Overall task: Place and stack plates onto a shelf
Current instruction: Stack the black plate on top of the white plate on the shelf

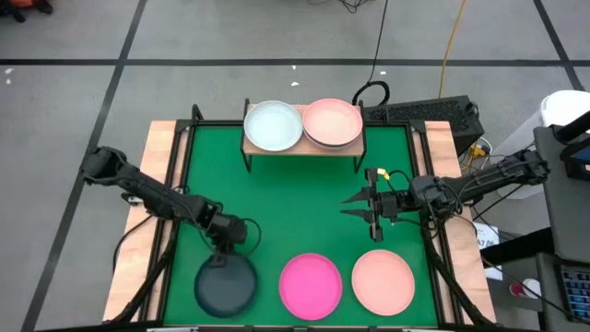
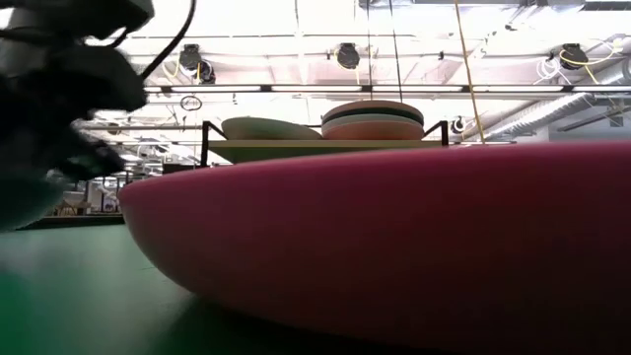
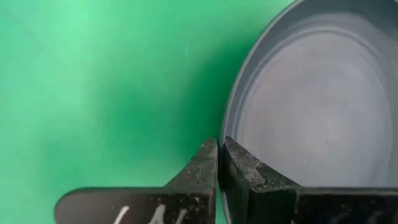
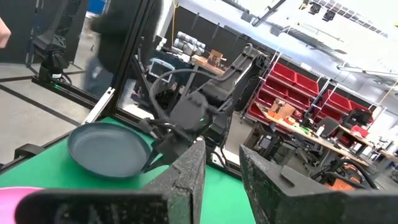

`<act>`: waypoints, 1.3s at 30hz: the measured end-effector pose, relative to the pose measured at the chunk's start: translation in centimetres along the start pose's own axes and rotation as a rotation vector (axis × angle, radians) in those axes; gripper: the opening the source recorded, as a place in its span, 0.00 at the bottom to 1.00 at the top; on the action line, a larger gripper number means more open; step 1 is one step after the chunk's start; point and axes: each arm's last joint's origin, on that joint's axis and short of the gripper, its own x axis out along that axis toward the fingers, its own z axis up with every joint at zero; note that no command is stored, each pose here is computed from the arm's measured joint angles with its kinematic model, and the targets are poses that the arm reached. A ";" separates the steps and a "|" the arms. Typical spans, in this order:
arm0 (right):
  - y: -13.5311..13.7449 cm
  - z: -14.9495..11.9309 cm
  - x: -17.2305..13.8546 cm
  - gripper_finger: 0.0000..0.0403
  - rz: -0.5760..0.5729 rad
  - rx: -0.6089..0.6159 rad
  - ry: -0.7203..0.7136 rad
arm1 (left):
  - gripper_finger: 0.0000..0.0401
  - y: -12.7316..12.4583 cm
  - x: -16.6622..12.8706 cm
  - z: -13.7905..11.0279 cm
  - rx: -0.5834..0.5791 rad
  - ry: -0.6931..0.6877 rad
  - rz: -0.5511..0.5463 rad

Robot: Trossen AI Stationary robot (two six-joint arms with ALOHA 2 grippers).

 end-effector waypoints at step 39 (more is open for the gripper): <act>-0.2 -0.3 0.0 0.21 -0.070 -0.038 0.049 | 0.05 22.5 -32.2 9.4 -0.355 -0.588 0.665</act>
